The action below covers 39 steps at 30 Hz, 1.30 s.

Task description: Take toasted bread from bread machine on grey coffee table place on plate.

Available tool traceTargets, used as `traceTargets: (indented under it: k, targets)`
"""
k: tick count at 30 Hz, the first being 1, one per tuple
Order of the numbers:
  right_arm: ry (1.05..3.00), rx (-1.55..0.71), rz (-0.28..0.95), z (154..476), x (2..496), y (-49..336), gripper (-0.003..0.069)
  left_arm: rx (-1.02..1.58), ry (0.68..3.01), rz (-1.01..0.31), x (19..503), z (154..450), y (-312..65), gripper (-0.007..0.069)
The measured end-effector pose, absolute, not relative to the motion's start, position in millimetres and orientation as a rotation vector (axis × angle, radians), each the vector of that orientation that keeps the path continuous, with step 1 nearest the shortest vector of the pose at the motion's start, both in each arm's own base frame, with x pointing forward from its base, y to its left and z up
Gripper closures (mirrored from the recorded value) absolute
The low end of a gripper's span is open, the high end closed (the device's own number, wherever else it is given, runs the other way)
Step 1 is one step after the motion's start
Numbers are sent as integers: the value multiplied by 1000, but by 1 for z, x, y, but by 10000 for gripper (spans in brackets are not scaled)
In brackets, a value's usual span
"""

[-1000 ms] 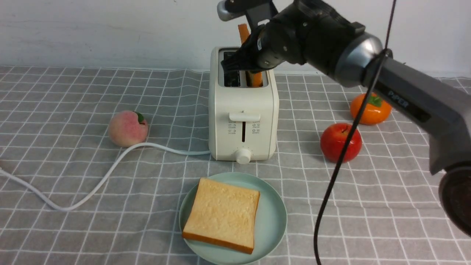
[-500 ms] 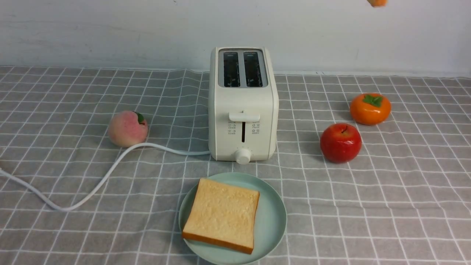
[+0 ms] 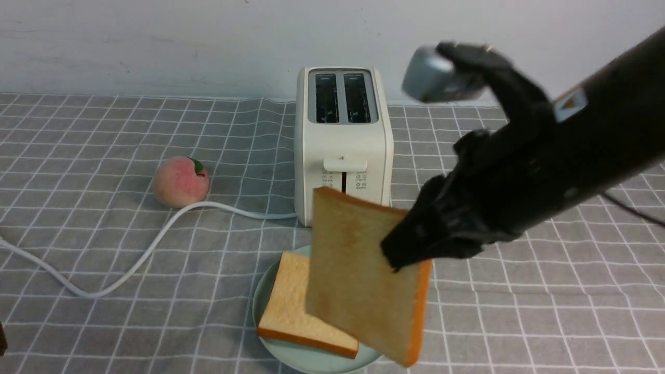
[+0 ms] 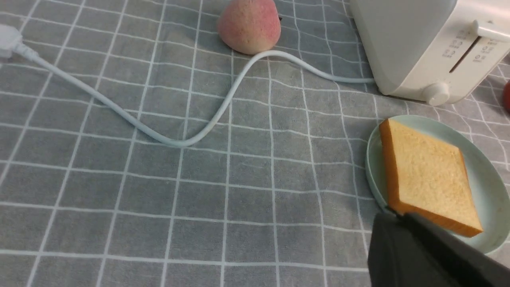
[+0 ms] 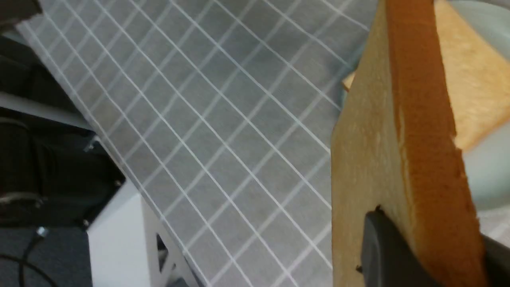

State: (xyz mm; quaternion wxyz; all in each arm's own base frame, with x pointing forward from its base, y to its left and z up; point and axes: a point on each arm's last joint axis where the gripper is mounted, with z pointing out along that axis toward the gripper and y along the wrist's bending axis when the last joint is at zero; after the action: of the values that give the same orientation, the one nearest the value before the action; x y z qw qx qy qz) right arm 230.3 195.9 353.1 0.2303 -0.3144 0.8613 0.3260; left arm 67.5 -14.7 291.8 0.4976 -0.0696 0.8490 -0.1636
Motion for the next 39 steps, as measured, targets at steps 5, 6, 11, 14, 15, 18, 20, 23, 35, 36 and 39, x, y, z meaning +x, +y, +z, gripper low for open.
traceTargets:
  k: [5, 6, 11, 14, 15, 18, 20, 23, 35, 36, 39]
  targets:
    - [2372, -682, 1017, 298, 264, 220, 545, -184, 2059, -442, 67, 292, -17, 639]
    - [2376, -679, 1022, 296, 265, 220, 545, -185, 2060, -443, 67, 292, -17, 639]
    - [2447, -482, 1089, 255, 298, 224, 545, -187, 2067, -443, 67, 291, -17, 639]
    - [2511, -358, 1096, 234, 313, 218, 536, -189, 2074, -441, 66, 291, -17, 639]
    - [2523, -333, 1094, 229, 316, 215, 519, -189, 2076, -440, 66, 291, -17, 639]
    - [2547, -300, 1085, 220, 322, 211, 440, -190, 2081, -438, 66, 290, -17, 639]
    - [2555, -302, 1079, 218, 323, 210, 350, -190, 2081, -438, 66, 290, -17, 639]
    - [2570, -352, 1042, 216, 322, 208, 219, -190, 2081, -438, 66, 290, -17, 639]
    - [2441, -412, 656, 300, 308, 125, 158, -193, 2089, -438, 66, 289, -17, 639]
    - [2415, -412, 599, 317, 297, 113, 202, -193, 2089, -438, 66, 289, -17, 639]
    - [2361, -387, 524, 346, 276, 96, 311, -193, 2089, -438, 66, 289, -17, 639]
